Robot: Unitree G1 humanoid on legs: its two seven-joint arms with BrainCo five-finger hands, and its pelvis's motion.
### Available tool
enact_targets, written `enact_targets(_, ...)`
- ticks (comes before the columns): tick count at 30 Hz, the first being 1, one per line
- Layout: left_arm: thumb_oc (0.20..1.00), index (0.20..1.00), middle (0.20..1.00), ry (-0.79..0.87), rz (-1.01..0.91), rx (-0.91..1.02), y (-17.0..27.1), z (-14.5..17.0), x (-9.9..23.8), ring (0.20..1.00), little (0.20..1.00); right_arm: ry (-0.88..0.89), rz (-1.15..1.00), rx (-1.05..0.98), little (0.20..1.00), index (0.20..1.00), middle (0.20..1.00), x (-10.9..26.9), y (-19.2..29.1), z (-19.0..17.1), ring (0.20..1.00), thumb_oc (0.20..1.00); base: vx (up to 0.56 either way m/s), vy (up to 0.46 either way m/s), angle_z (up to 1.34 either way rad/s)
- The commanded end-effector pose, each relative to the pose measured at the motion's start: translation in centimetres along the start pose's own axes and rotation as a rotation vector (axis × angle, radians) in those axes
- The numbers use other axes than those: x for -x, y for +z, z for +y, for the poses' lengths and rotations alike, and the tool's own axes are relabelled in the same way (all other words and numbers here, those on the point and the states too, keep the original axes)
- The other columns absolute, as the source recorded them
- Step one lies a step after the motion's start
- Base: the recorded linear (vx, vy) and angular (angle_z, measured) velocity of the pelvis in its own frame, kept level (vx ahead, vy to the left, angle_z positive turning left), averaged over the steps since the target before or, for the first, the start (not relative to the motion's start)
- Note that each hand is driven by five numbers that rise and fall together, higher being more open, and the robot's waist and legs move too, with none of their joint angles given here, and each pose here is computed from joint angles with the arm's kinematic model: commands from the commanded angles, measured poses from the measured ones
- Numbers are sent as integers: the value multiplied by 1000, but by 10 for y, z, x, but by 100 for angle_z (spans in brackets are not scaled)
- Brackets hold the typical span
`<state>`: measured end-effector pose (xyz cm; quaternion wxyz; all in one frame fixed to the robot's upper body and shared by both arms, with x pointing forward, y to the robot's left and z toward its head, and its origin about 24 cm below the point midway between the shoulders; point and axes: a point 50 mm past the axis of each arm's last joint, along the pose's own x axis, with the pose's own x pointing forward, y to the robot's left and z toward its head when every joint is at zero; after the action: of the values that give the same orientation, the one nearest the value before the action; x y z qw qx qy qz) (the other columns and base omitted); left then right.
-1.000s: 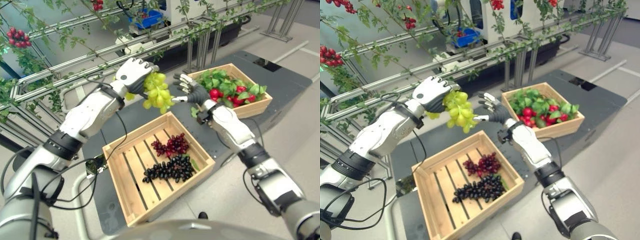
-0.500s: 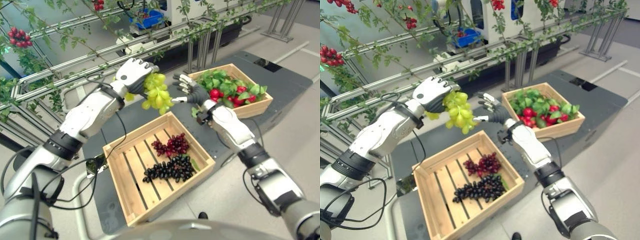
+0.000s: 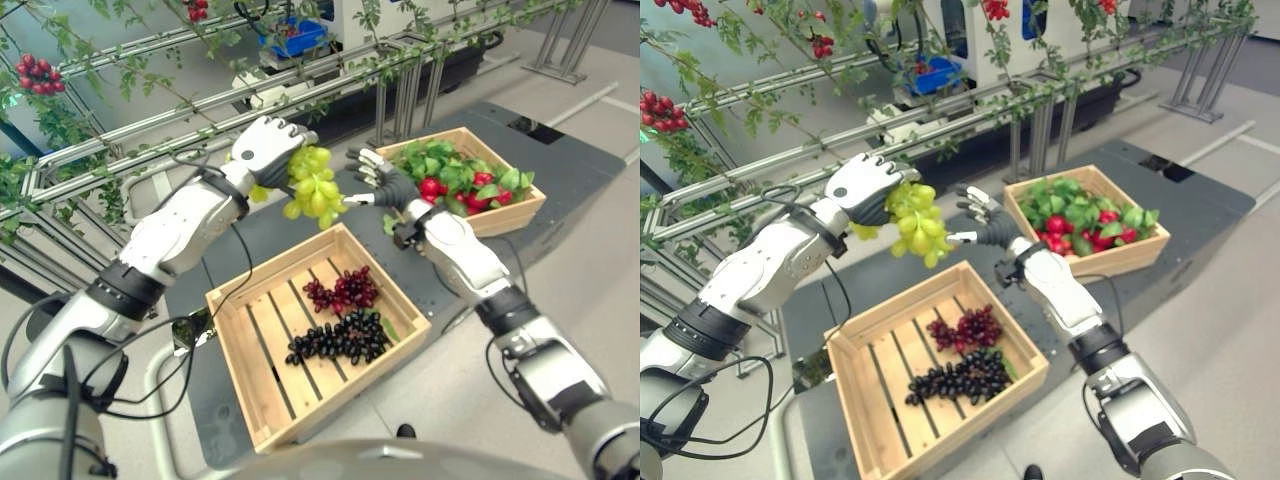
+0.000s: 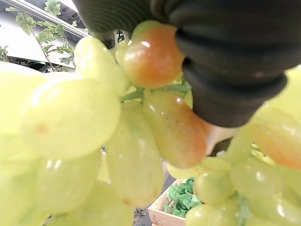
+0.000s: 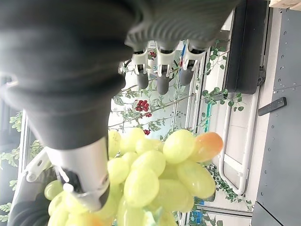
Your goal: Pick up the fruits from the basket on one side to the basket on the other side
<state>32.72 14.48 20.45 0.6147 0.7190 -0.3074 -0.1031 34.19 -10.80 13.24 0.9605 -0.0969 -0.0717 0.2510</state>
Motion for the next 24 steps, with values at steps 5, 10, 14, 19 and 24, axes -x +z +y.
enact_targets(5,200,200,200,140,58,-1,-21,38,-4,200,200,-5,-149,27,1000,1000,1000,-15,36,0,1000,1000,0,0,0)
enact_targets(10,200,200,200,149,46,4,-19,40,-5,200,200,6,-152,49,1000,1000,1000,-23,42,4,1000,1000,0,0,0)
enact_targets(14,200,200,200,155,35,0,-19,44,-7,200,200,10,-153,50,1000,1000,1000,-29,46,6,1000,1000,0,0,0)
enact_targets(19,200,200,200,167,18,-6,-17,50,-8,200,200,39,-135,62,1000,1000,1000,-40,50,13,1000,1000,0,0,0)
enact_targets(24,200,200,200,175,2,-3,-16,54,-9,200,200,41,-135,101,1000,1000,1000,-49,56,16,1000,1000,0,0,0)
